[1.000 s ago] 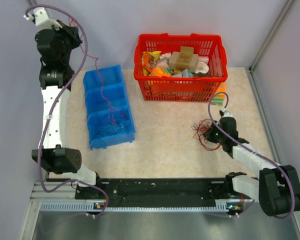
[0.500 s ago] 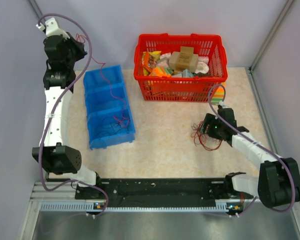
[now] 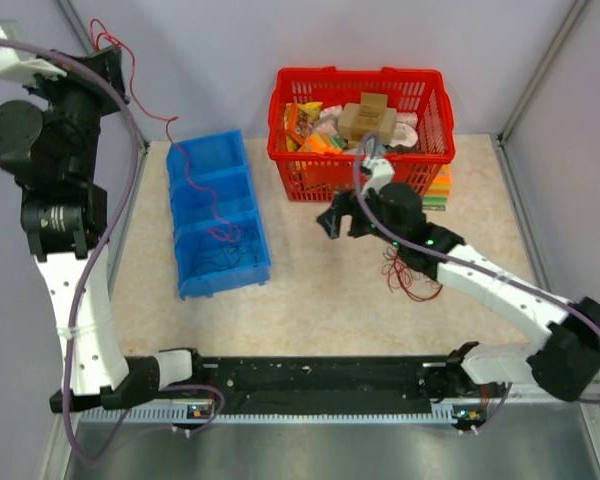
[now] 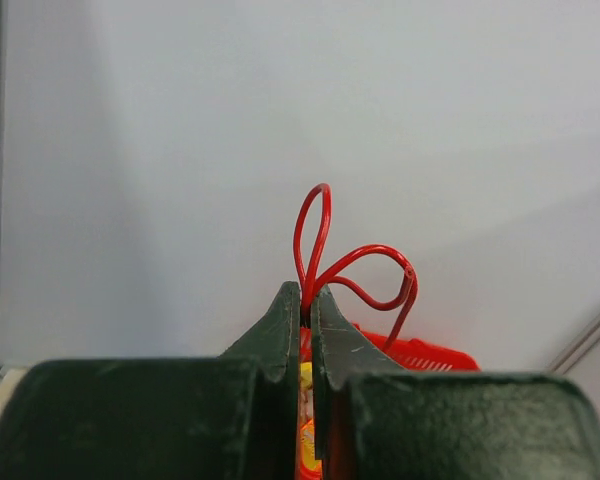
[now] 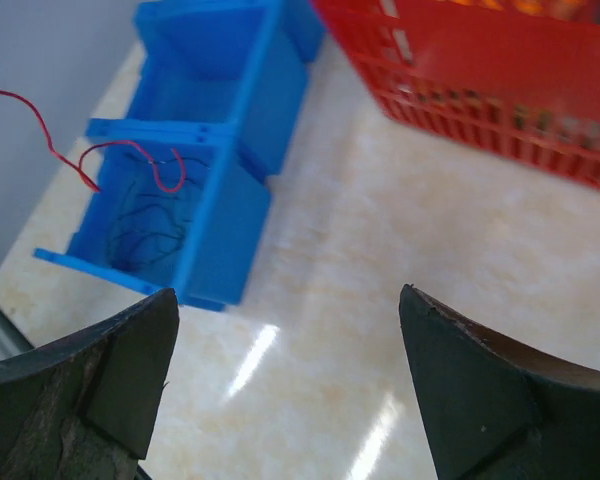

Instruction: Untangle the cables

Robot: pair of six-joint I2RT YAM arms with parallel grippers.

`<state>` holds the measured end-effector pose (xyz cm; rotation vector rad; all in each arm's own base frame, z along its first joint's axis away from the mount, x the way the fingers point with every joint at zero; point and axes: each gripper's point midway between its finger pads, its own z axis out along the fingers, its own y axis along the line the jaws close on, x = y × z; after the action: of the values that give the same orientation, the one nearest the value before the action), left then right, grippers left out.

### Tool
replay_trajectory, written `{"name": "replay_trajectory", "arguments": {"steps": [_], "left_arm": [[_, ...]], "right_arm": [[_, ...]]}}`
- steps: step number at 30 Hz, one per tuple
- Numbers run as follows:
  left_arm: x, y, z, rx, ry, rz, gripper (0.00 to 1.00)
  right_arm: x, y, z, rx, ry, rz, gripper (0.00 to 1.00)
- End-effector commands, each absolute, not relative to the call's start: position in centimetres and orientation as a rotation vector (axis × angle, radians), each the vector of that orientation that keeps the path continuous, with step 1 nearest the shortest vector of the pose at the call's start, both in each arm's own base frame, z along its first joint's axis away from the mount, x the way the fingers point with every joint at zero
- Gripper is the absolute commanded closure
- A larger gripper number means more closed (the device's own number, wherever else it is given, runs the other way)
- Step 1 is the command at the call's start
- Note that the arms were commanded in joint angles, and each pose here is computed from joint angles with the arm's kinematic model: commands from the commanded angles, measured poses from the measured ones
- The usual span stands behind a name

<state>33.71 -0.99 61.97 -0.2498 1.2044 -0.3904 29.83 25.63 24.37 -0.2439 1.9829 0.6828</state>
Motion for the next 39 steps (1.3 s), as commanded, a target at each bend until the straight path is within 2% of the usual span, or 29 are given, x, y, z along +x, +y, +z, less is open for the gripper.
{"name": "replay_trajectory", "arguments": {"steps": [1, 4, 6, 10, 18, 24, 25, 27, 29, 31, 33, 36, 39], "left_arm": [[30.7, -1.7, 64.9, -0.220, 1.117, -0.439, 1.00], [29.6, -2.2, 65.7, -0.208, 1.095, -0.469, 1.00], [29.1, -2.7, 66.2, -0.196, 1.083, -0.503, 1.00], [28.9, -3.5, 66.7, -0.174, 1.074, -0.549, 1.00], [28.6, -4.2, 67.4, -0.156, 1.066, -0.600, 1.00], [28.4, -4.5, 67.6, -0.153, 1.063, -0.620, 1.00], [28.3, -4.6, 67.6, -0.146, 1.062, -0.623, 1.00], [28.3, -4.5, 67.7, -0.148, 1.061, -0.620, 1.00], [28.1, -4.4, 67.8, -0.147, 1.057, -0.611, 1.00], [28.2, -4.4, 67.7, -0.140, 1.062, -0.600, 1.00], [28.7, -4.3, 66.9, -0.132, 1.085, -0.580, 1.00], [30.6, -4.1, 63.7, -0.142, 1.170, -0.547, 1.00], [31.9, -3.5, 59.7, -0.147, 1.264, -0.491, 1.00]], "right_arm": [[31.2, 36.2, 29.7, -0.445, 1.668, 0.962, 0.11], [31.9, 42.4, 30.9, -0.550, 1.602, 1.072, 0.12], [32.2, 46.3, 28.7, -0.619, 1.620, 1.119, 0.13], [30.5, 51.3, 28.2, -0.720, 1.584, 1.218, 0.15], [26.5, 55.4, 26.1, -0.886, 1.520, 1.287, 0.16], [28.4, 56.6, 27.0, -0.808, 1.543, 1.157, 0.17], [28.9, 57.0, 27.2, -0.789, 1.564, 1.145, 0.21], [29.5, 57.9, 26.5, -0.775, 1.614, 1.147, 0.42], [29.7, 58.0, 26.2, -0.720, 1.642, 1.163, 0.74], [30.1, 57.5, 26.5, -0.658, 1.662, 1.153, 1.00], [29.7, 56.8, 28.5, -0.618, 1.674, 1.175, 1.00], [27.9, 55.9, 35.2, -0.615, 1.634, 1.321, 1.00], [27.9, 53.6, 37.9, -0.528, 1.694, 1.491, 1.00]]}}
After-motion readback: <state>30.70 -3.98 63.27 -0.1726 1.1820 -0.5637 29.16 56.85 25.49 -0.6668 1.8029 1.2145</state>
